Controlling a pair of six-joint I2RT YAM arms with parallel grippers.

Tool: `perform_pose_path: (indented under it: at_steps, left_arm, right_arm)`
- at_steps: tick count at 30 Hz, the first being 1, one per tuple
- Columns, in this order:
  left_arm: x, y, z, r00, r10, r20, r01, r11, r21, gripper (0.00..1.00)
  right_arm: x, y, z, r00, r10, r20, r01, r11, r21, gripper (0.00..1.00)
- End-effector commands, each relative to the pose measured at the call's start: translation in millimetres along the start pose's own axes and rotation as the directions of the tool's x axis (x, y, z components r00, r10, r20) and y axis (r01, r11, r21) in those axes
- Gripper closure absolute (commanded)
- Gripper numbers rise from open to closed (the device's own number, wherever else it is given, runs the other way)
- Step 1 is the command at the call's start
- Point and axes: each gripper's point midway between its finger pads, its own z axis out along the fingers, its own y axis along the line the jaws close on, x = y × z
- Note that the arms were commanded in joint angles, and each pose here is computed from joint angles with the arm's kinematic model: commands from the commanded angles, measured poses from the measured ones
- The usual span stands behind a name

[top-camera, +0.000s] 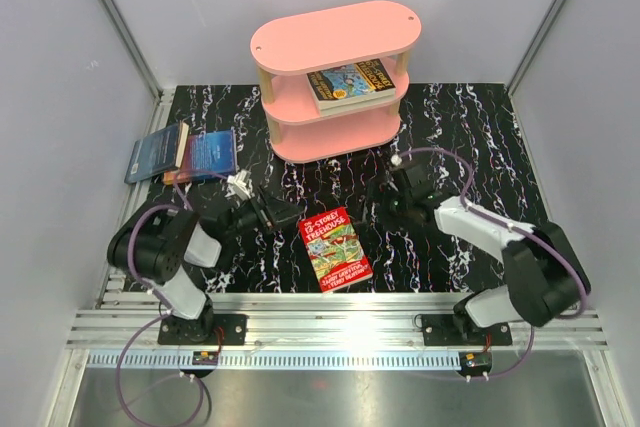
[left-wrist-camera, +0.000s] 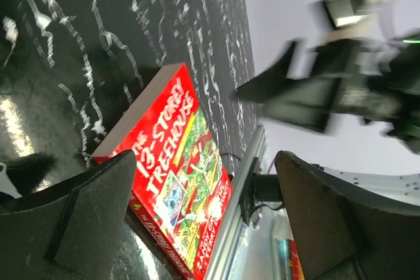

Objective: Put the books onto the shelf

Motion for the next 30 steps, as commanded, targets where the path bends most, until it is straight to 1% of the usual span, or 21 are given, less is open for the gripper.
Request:
perform_pose_path:
  at_steps: [1, 2, 3, 5, 6, 8, 9, 11, 13, 16, 17, 18, 19, 20, 21, 22, 23, 25, 26, 29, 30]
  left_arm:
    - [-23.1, -29.7, -4.6, 0.968, 0.214, 0.135, -0.221, 0.974, 0.040, 0.10]
    - [-18.4, -24.9, -5.3, 0.967, 0.225, 0.122, -0.228, 0.974, 0.011, 0.10]
    - [-7.2, -14.4, -4.1, 0.967, 0.241, 0.082, -0.237, 0.970, -0.057, 0.10]
    - [13.0, -10.0, 0.2, 0.961, 0.277, 0.018, -0.274, 0.957, -0.097, 0.10]
    - [17.4, -4.9, -1.0, 0.964, 0.267, 0.011, -0.263, 0.954, -0.142, 0.10]
    - [35.7, -3.9, 0.9, 0.965, 0.259, -0.034, -0.262, 0.953, -0.155, 0.10]
    - [42.0, 5.4, -0.1, 0.969, 0.240, -0.055, -0.246, 0.948, -0.203, 0.10]
    - [56.6, 15.3, -0.2, 0.969, 0.228, -0.099, -0.246, 0.936, -0.253, 0.10]
    - [65.2, 35.6, -4.0, 0.972, 0.199, -0.126, -0.231, 0.909, -0.348, 0.10]
    - [83.6, 53.3, -3.6, 0.972, 0.163, -0.170, -0.219, 0.888, -0.404, 0.10]
    - [92.1, 55.0, 0.2, 0.971, 0.144, -0.191, -0.211, 0.891, -0.402, 0.10]
    - [94.5, 49.0, 8.8, 0.969, 0.146, -0.198, -0.211, 0.907, -0.365, 0.10]
    - [99.1, 48.1, 13.9, 0.969, 0.136, -0.208, -0.204, 0.914, -0.351, 0.11]
    - [111.2, 56.6, 21.8, 0.965, 0.102, -0.241, -0.187, 0.913, -0.363, 0.11]
    - [113.0, 49.3, 31.7, 0.965, 0.105, -0.241, -0.182, 0.929, -0.322, 0.11]
    - [118.2, 50.6, 36.6, 0.963, 0.093, -0.253, -0.172, 0.934, -0.313, 0.12]
    - [123.9, 47.9, 47.3, 0.961, 0.075, -0.265, -0.152, 0.947, -0.284, 0.12]
    - [127.5, 48.6, 53.7, 0.960, 0.060, -0.274, -0.137, 0.953, -0.271, 0.14]
    - [126.7, 47.0, 57.3, 0.961, 0.054, -0.270, -0.128, 0.956, -0.263, 0.14]
    - [127.7, 52.8, 54.6, 0.959, 0.056, -0.277, -0.138, 0.948, -0.287, 0.14]
    - [125.6, 50.6, 53.9, 0.960, 0.066, -0.271, -0.146, 0.947, -0.285, 0.14]
  right_arm:
    - [4.0, 8.7, 18.8, 0.997, 0.075, -0.008, -0.076, 0.990, -0.119, 0.00]
    - [11.6, 5.2, 27.3, 0.995, 0.090, -0.035, -0.093, 0.989, -0.119, 0.00]
    - [14.0, 6.2, 32.3, 0.995, 0.096, -0.037, -0.101, 0.985, -0.142, 0.00]
    - [18.3, 9.7, 41.7, 0.991, 0.117, -0.056, -0.126, 0.975, -0.183, 0.00]
    - [21.3, 10.2, 44.2, 0.989, 0.129, -0.071, -0.140, 0.971, -0.192, 0.00]
    - [24.5, 12.4, 47.7, 0.987, 0.136, -0.085, -0.152, 0.965, -0.214, 0.00]
    - [26.0, 13.7, 47.8, 0.985, 0.144, -0.093, -0.161, 0.961, -0.223, 0.00]
    - [29.4, 15.0, 47.4, 0.983, 0.148, -0.105, -0.170, 0.957, -0.237, 0.00]
    - [33.2, 16.8, 45.4, 0.980, 0.157, -0.120, -0.183, 0.951, -0.251, 0.00]
    - [43.4, 16.2, 43.4, 0.974, 0.173, -0.147, -0.207, 0.942, -0.265, 0.00]
    - [48.5, 14.9, 43.5, 0.973, 0.175, -0.153, -0.213, 0.937, -0.277, 0.00]
    - [51.5, 15.1, 43.2, 0.967, 0.196, -0.164, -0.237, 0.929, -0.284, 0.00]
    - [58.8, 19.8, 41.9, 0.962, 0.192, -0.192, -0.245, 0.919, -0.310, 0.00]
    - [65.5, 19.5, 43.3, 0.960, 0.195, -0.201, -0.253, 0.910, -0.327, 0.01]
    - [74.6, 26.2, 42.3, 0.952, 0.197, -0.234, -0.271, 0.899, -0.344, 0.02]
    - [82.4, 25.9, 45.0, 0.946, 0.200, -0.253, -0.281, 0.897, -0.342, 0.03]
    - [88.8, 30.4, 44.5, 0.948, 0.189, -0.257, -0.276, 0.889, -0.366, 0.05]
    - [104.7, 39.3, 45.4, 0.939, 0.183, -0.293, -0.288, 0.882, -0.373, 0.10]
    - [109.5, 40.7, 45.4, 0.938, 0.181, -0.294, -0.289, 0.878, -0.381, 0.18]
    - [119.5, 43.1, 44.8, 0.933, 0.192, -0.303, -0.303, 0.873, -0.381, 0.34]
    - [120.8, 41.5, 44.8, 0.930, 0.205, -0.305, -0.315, 0.872, -0.374, 0.47]
